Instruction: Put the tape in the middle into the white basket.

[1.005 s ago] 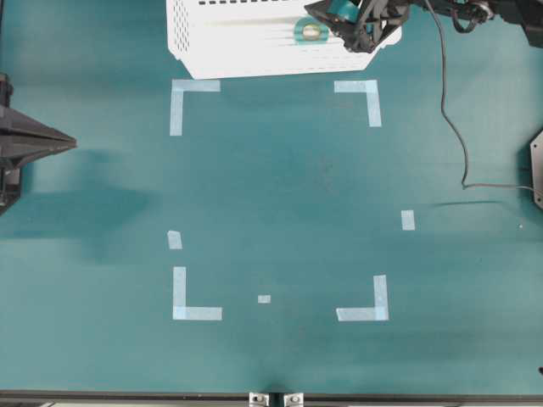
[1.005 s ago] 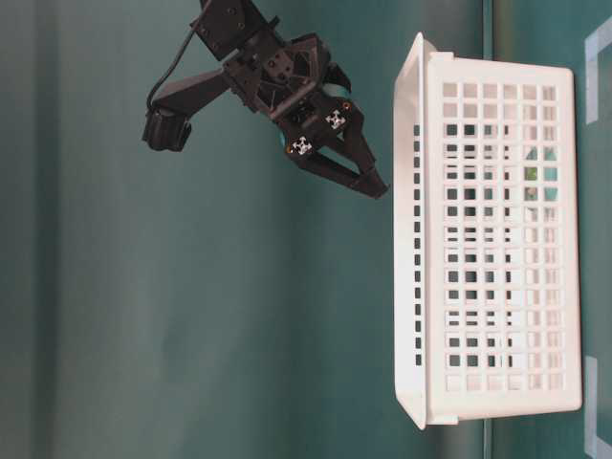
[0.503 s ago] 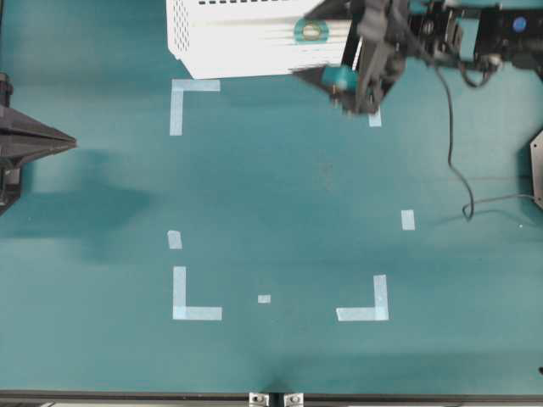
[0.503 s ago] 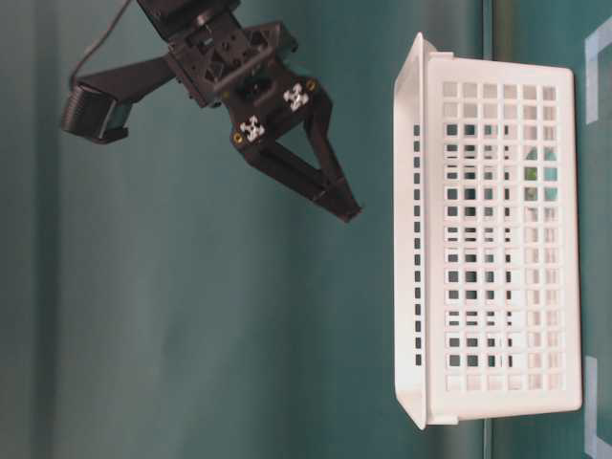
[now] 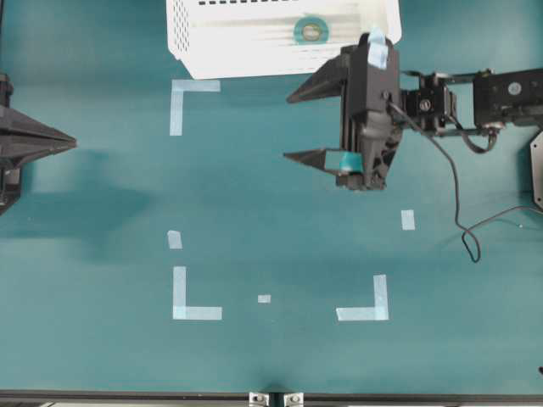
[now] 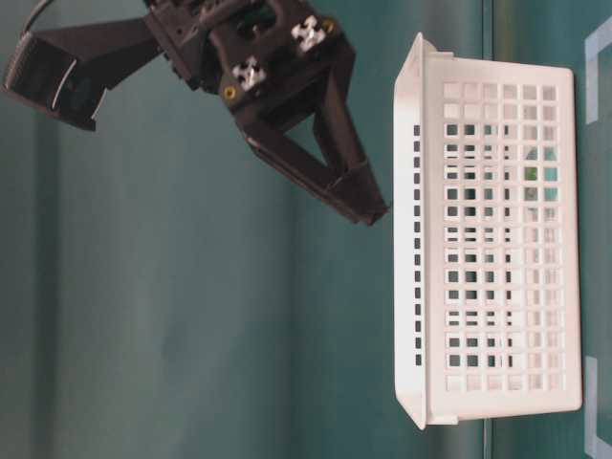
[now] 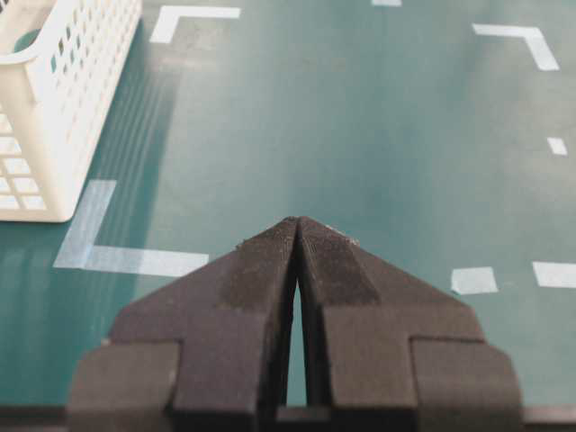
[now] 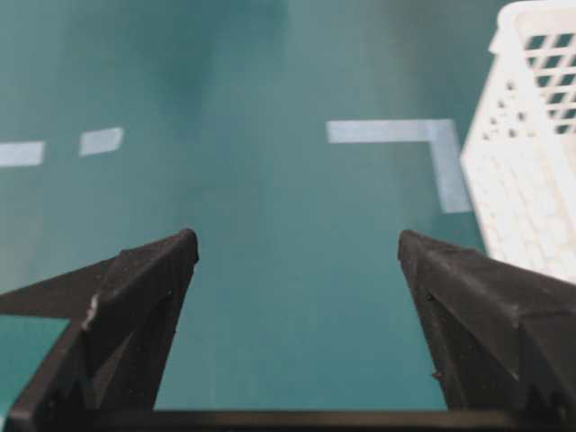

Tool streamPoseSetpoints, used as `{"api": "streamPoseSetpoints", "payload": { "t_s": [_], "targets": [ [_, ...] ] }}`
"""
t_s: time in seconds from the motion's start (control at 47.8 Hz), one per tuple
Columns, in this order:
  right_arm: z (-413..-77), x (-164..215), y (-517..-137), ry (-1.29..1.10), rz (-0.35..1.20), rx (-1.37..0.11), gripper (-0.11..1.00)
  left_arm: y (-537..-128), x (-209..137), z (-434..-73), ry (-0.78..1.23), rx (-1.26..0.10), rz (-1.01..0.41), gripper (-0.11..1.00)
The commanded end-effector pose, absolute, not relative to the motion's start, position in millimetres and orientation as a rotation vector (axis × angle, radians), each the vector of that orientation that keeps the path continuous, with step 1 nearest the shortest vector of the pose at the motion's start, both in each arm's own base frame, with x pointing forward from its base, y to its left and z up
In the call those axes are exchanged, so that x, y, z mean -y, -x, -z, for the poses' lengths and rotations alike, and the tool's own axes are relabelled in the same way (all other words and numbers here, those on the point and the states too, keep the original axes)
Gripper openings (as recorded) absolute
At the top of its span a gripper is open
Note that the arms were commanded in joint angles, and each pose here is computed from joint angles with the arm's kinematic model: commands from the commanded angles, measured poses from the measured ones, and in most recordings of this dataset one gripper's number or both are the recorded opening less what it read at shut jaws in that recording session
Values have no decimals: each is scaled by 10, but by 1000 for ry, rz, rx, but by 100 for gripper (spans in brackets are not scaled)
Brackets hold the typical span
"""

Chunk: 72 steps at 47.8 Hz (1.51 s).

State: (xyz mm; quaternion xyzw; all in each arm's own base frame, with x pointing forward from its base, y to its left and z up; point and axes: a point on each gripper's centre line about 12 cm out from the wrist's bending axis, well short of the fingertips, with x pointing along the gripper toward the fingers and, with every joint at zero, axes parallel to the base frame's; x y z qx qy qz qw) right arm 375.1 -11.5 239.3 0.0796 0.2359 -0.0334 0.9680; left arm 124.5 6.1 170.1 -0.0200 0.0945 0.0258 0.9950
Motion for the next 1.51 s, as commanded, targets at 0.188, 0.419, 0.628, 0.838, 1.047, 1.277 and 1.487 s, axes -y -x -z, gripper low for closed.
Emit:
{"api": "streamPoseSetpoints", "payload": {
  "t_s": [0.188, 0.419, 0.628, 0.838, 1.047, 1.277, 1.487],
  "targets": [
    [-2435, -130, -3706, -145, -4, -435, 96, -1256, -67, -1739, 42, -180, -57, -11],
    [-2488, -140, -3643, -142, -10, -418, 96, -1256, -67, -1739, 42, -180, -57, -11],
    [-2533, -134, -3488, -139, -12, -400, 96, -1256, -67, -1739, 42, -180, -57, -11],
    [-2561, -126, -3249, -143, -13, -381, 96, -1256, -67, -1739, 42, -180, -57, -11],
    [-2539, -118, -3053, -144, -13, -375, 96, -1256, -67, -1745, 42, -178, -56, -11],
    [-2540, -111, -2820, -144, -17, -345, 96, -1256, -67, -1739, 42, -180, -57, -11],
    [-2492, -103, -2545, -145, -21, -310, 96, -1256, -67, -1739, 43, -180, -57, -11]
  ]
}}
